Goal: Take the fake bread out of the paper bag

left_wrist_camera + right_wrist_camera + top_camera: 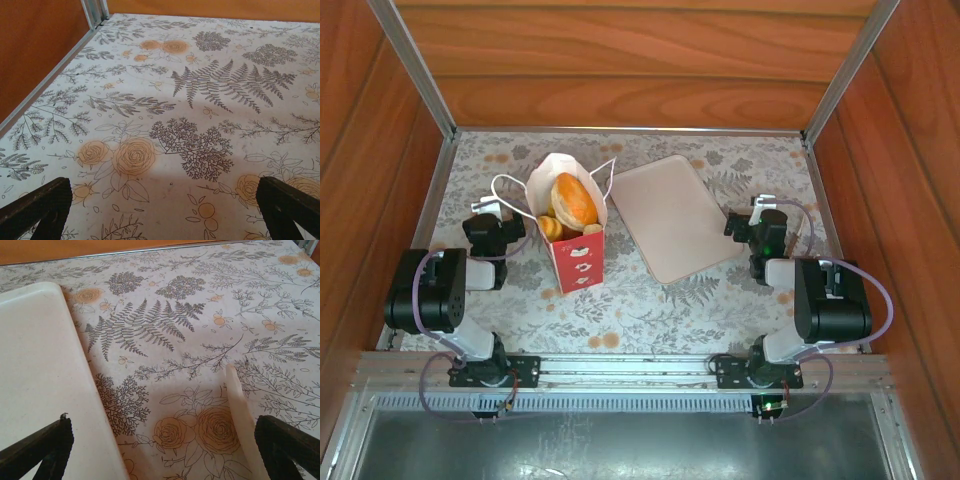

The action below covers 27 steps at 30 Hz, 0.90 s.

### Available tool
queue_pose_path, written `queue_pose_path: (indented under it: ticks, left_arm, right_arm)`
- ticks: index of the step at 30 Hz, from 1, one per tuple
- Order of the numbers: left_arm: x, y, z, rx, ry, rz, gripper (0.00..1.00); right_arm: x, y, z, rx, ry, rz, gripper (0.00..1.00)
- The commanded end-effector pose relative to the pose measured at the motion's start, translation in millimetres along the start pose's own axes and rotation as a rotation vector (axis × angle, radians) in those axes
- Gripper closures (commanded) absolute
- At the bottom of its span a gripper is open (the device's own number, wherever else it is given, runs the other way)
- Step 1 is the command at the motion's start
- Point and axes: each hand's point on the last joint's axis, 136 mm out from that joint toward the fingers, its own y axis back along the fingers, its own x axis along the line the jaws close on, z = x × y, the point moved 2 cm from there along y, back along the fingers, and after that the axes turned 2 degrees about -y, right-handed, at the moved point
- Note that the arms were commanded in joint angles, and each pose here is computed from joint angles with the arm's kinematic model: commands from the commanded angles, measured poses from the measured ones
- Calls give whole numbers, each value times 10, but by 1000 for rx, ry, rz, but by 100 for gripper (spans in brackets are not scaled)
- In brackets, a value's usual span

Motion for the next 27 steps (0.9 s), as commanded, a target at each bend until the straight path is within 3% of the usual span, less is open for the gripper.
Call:
queue_pose_path:
  ticks: [1,27]
  left_arm:
    - [-7,-7,118,-36,7,-2,0]
    - [111,35,121,-43,45,61,0]
  right_arm:
    - [9,-12,109,-26,9,9,0]
    - [9,-11,109,-25,9,9,0]
